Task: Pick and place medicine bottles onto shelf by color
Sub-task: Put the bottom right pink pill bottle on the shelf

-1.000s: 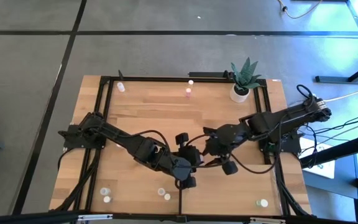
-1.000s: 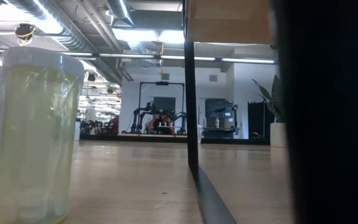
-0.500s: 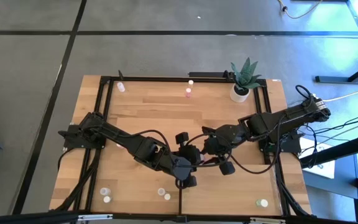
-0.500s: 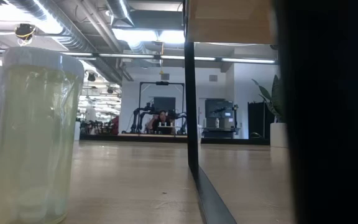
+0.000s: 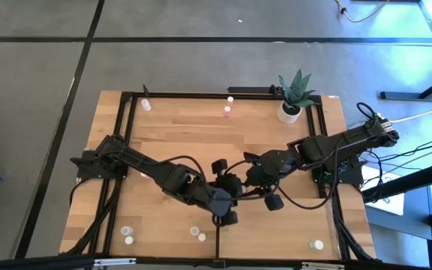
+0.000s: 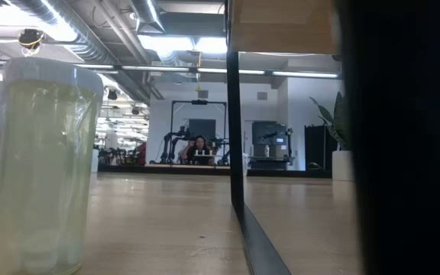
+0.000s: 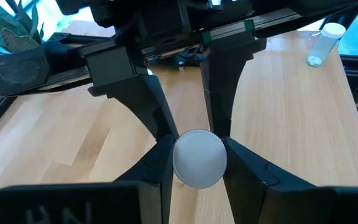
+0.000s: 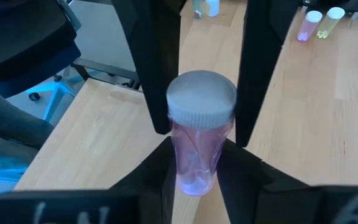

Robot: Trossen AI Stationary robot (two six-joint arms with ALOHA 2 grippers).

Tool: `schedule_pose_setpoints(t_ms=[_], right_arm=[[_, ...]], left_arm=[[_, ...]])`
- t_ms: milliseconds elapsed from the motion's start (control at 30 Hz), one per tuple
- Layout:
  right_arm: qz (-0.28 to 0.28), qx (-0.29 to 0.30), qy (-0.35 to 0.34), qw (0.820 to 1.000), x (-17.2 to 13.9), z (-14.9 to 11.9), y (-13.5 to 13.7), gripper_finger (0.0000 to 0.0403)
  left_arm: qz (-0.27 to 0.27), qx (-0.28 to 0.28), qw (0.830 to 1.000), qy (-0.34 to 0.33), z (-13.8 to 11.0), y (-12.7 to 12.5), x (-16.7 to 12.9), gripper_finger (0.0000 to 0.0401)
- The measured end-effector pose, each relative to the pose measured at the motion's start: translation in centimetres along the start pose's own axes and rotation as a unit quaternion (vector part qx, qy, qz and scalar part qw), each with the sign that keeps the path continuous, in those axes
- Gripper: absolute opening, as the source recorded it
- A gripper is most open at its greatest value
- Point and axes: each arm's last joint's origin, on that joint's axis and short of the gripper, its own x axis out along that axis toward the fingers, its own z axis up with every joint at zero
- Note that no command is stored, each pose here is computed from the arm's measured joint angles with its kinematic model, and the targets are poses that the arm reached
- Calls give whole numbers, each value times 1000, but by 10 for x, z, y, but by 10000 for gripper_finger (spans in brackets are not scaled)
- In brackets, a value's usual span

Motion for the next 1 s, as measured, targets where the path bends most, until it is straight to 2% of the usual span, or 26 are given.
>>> schedule_pose_setpoints(t_ms=[633,833,1000], right_arm=[[0,-10,-7,1000,0,1,0,103],[0,-10,-4,1000,0,1,0,103],[1,-10,-3,1000,0,1,0,103]], left_arm=[[-5,-6,1000,3,1,2,2,144],[-22,-37,999,12,1,4,3,146],[-23,-25,999,13,2,4,4,146]])
